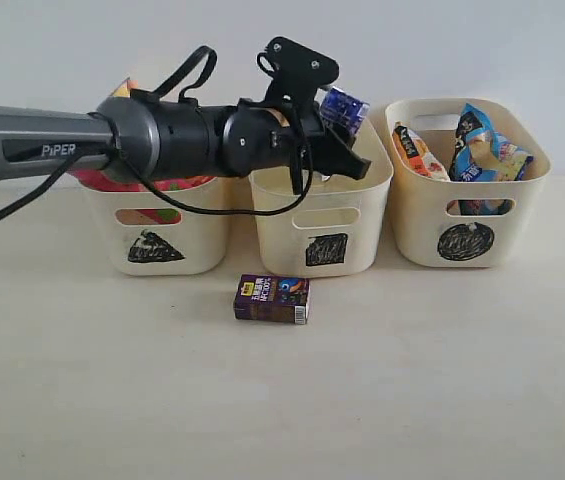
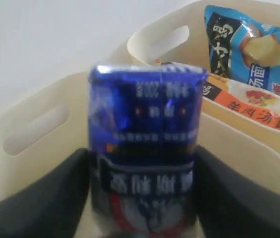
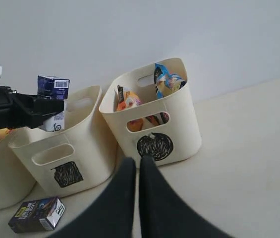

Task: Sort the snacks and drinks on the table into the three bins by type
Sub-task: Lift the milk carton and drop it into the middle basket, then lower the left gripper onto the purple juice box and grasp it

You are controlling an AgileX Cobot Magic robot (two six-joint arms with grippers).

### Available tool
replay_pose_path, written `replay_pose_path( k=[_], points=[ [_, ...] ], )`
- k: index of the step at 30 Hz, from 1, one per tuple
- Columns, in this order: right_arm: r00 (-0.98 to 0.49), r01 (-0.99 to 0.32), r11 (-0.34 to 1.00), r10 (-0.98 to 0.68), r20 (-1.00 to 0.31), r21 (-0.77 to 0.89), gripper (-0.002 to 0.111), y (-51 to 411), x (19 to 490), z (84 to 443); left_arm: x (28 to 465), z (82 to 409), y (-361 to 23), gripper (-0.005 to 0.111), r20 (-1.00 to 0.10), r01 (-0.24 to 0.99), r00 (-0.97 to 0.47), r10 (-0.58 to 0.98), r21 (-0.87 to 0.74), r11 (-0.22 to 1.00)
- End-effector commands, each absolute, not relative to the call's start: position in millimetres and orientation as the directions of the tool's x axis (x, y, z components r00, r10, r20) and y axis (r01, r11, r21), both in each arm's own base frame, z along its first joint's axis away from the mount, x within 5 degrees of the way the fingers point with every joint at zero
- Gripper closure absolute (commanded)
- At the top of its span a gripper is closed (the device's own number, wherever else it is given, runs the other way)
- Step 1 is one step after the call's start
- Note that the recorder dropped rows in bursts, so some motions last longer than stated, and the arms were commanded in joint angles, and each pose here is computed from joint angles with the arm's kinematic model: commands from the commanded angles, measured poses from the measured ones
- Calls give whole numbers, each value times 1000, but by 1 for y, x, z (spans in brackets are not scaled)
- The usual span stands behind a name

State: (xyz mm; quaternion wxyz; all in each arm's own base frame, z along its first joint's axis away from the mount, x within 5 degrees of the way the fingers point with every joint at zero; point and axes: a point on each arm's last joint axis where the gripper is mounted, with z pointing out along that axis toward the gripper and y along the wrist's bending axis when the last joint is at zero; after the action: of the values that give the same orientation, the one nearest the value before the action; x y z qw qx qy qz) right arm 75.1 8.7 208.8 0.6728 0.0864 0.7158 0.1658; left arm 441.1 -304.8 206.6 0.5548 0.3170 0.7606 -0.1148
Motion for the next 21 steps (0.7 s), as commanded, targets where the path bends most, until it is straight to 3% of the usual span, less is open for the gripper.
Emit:
replay_pose_path(
  k=[1,5,10,13,16,21],
  points=[
    [-92,-97,936,331,-939,339,108,9,75,206,449,211,-301,28,-922,598,-199,331,154,787],
    [-92,-97,936,331,-939,339,108,9,75,206,447,214,-300,7,-905,616,-235,355,144,774],
    [-92,-97,936,331,-939,339,108,9,75,206,437,236,-297,10,-884,644,-269,382,130,754],
    [-92,-97,936,331,-939,339,108,9,75,206,429,257,-293,23,-879,658,-274,389,124,743],
    [-92,-97,936,331,-939,339,108,9,75,206,419,280,-287,46,-871,672,-284,401,117,731],
    [-92,-97,936,331,-939,339,108,9,75,206,398,311,-277,97,-841,706,-316,439,101,701]
  ],
)
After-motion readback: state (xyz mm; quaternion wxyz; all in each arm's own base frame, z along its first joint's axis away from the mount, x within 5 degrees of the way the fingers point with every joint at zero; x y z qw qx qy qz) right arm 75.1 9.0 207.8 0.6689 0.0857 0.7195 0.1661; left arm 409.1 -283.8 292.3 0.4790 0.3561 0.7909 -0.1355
